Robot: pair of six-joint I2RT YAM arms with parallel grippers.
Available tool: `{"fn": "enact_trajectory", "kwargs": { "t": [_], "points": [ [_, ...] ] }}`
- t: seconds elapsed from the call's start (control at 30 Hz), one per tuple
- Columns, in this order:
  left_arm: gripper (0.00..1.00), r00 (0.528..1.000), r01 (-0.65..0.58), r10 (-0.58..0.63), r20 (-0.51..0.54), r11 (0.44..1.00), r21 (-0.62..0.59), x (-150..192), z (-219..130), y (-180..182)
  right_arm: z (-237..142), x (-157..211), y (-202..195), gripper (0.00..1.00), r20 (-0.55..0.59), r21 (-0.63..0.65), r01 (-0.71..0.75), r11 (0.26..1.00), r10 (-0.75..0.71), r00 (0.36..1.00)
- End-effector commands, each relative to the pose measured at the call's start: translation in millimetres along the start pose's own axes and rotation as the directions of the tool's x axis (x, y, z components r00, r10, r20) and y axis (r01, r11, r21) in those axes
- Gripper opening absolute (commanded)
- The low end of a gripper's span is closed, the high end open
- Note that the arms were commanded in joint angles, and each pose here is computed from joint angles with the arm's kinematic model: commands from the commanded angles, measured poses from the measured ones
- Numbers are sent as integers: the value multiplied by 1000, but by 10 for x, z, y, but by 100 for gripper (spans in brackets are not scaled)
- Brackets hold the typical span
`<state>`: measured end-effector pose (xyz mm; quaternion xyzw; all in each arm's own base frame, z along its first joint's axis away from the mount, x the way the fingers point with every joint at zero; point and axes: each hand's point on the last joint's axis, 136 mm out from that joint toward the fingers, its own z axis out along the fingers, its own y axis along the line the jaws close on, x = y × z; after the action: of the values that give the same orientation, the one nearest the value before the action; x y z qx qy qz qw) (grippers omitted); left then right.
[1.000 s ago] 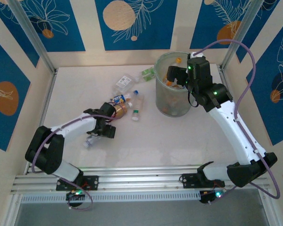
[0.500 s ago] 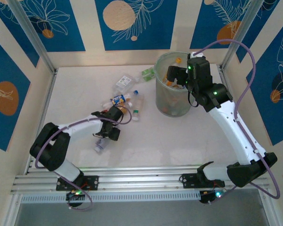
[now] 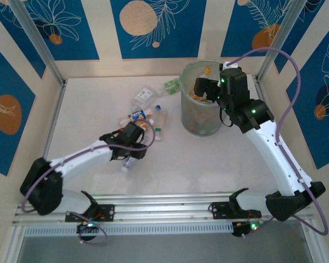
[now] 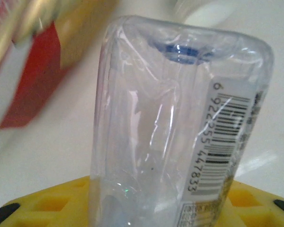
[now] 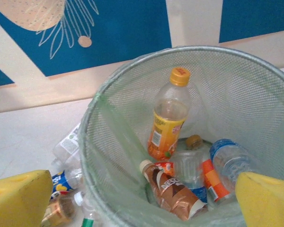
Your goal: Put the plastic bottles in the bin
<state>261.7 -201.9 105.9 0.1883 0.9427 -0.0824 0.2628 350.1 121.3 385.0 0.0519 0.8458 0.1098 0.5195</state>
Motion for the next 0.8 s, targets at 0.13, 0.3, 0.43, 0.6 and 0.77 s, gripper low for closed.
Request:
{"fn": "enact_trajectory", "kwargs": {
  "t": [0.13,0.3,0.43,0.6,0.77],
  "points": [
    [49,916,-124,44,398,976,179,-619,-668,-326,-185,385,330,99,-156,-226,-70,972,35,987],
    [50,803,-221,53,594,952,214,-927,-1011,-466,-256,648,690,99,-284,-401,-112,909,-7,959],
    [50,731,-291,59,680,928,233,-1105,-1179,-596,-261,835,912,99,-346,-467,-104,878,-73,935],
    [50,686,-335,49,726,907,256,-1267,-1300,-716,-283,1024,1186,99,-381,-538,-77,839,-160,911],
    [50,670,-356,39,742,893,275,-1366,-1360,-792,-312,1078,1415,100,-373,-593,-64,803,-203,905]
  ]
}}
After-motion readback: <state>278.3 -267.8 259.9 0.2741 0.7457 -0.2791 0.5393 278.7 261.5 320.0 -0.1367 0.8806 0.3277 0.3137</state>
